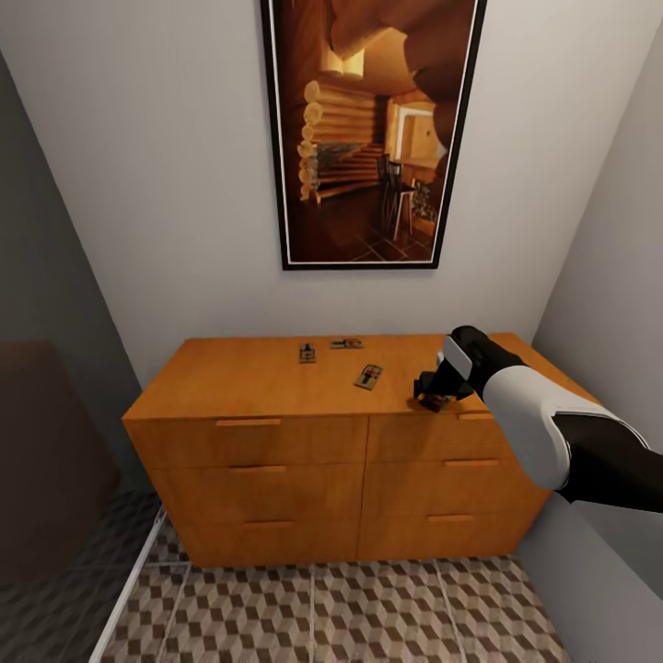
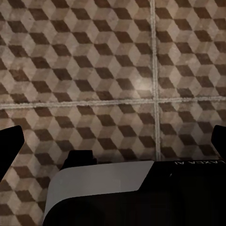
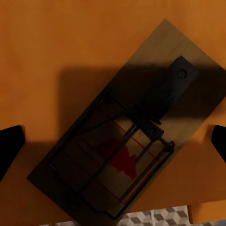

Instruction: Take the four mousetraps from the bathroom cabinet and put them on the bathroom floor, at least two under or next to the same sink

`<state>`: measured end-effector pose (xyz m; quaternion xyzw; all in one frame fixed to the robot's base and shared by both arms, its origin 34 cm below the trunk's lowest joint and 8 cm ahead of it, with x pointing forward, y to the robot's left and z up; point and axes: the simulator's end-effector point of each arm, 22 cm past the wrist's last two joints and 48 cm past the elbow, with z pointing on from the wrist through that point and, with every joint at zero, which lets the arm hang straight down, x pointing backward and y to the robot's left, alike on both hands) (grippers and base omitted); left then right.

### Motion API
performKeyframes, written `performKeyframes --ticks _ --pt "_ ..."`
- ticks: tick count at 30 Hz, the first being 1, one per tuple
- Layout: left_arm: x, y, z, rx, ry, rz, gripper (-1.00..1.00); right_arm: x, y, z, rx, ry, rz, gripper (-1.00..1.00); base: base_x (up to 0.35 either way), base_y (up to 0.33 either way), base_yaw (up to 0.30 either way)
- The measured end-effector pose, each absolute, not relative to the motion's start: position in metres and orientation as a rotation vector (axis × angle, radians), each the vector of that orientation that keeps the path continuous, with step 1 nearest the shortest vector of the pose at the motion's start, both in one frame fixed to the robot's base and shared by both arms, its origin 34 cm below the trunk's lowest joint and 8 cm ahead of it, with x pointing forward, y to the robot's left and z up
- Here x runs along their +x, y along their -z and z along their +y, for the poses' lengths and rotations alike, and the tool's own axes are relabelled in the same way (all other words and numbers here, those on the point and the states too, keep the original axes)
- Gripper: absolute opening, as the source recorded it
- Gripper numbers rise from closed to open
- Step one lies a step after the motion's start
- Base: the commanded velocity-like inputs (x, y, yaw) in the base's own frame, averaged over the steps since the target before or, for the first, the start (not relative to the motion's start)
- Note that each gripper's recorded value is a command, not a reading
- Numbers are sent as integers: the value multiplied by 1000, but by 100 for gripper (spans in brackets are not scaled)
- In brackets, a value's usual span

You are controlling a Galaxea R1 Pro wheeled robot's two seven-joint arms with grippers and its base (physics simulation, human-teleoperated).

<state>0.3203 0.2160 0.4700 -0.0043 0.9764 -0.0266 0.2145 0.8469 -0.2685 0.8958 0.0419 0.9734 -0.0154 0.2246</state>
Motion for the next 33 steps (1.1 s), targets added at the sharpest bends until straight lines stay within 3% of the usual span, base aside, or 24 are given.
performKeyframes --ticks 33 --pt "319 -469 216 -13 74 2714 100 850 -896 -267 116 38 2679 100 0 0 0"
